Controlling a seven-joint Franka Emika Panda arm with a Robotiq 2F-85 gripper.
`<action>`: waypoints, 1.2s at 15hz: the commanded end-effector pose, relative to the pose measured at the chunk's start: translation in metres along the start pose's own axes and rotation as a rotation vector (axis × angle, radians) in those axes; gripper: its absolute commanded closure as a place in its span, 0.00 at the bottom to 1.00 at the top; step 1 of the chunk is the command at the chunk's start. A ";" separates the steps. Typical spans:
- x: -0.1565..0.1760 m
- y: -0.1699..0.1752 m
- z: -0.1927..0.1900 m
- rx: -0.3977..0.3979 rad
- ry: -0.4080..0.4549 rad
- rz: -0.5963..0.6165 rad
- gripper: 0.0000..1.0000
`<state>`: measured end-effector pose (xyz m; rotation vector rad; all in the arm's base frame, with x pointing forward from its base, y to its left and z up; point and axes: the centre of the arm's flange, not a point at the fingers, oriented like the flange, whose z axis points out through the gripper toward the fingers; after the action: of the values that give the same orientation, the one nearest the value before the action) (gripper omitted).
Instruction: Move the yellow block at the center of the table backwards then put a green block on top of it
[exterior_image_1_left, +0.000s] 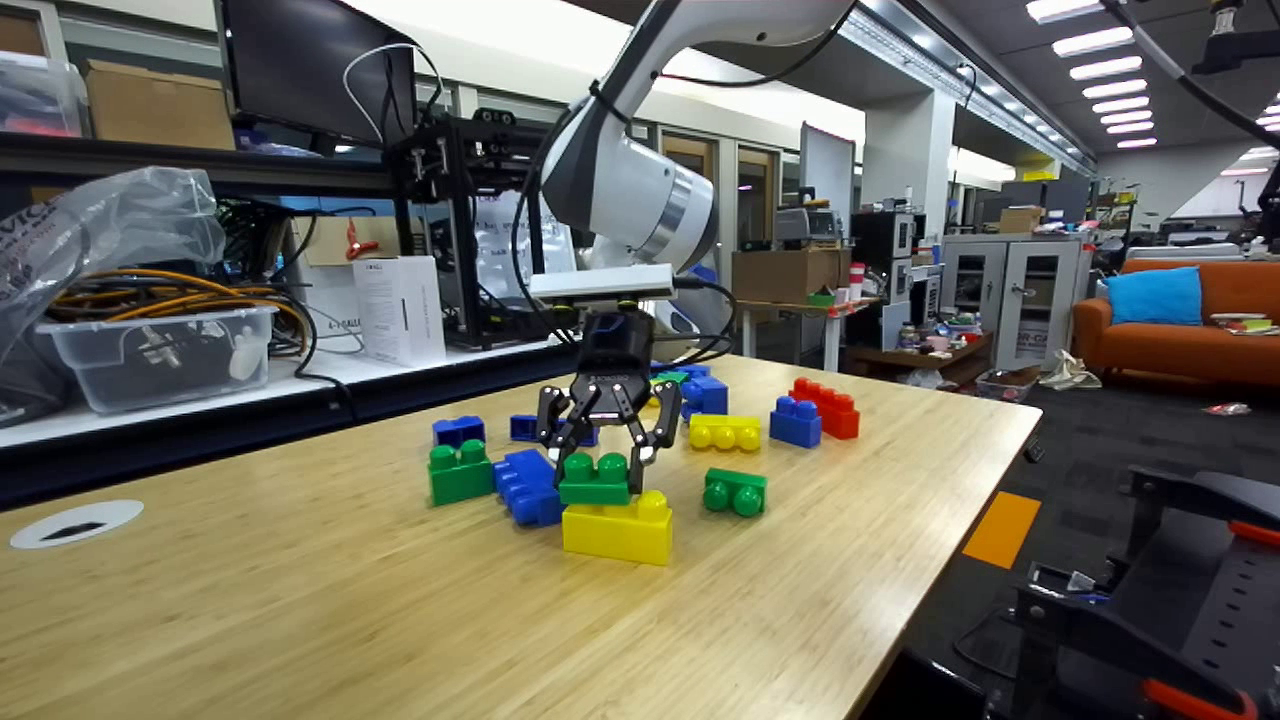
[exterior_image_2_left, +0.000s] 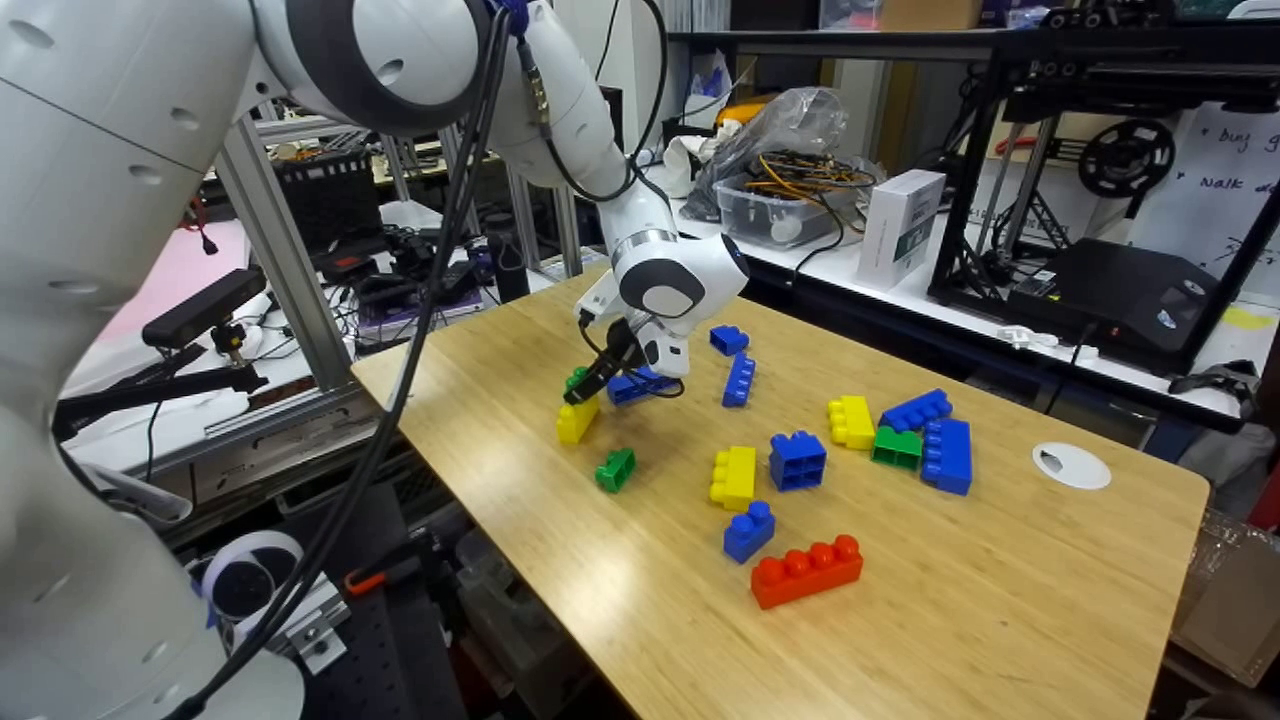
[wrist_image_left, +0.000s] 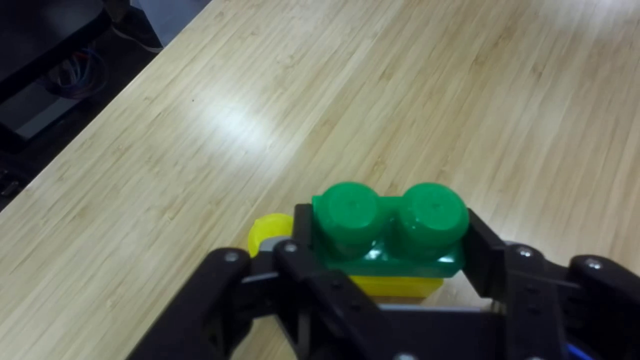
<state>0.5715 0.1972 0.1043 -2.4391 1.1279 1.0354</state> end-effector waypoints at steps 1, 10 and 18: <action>0.001 0.006 0.003 0.013 0.034 -0.007 0.55; -0.006 0.000 0.009 -0.045 0.087 -0.025 0.55; -0.011 -0.005 0.012 -0.093 0.133 -0.051 0.55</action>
<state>0.5676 0.2143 0.1093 -2.5754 1.0667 1.0067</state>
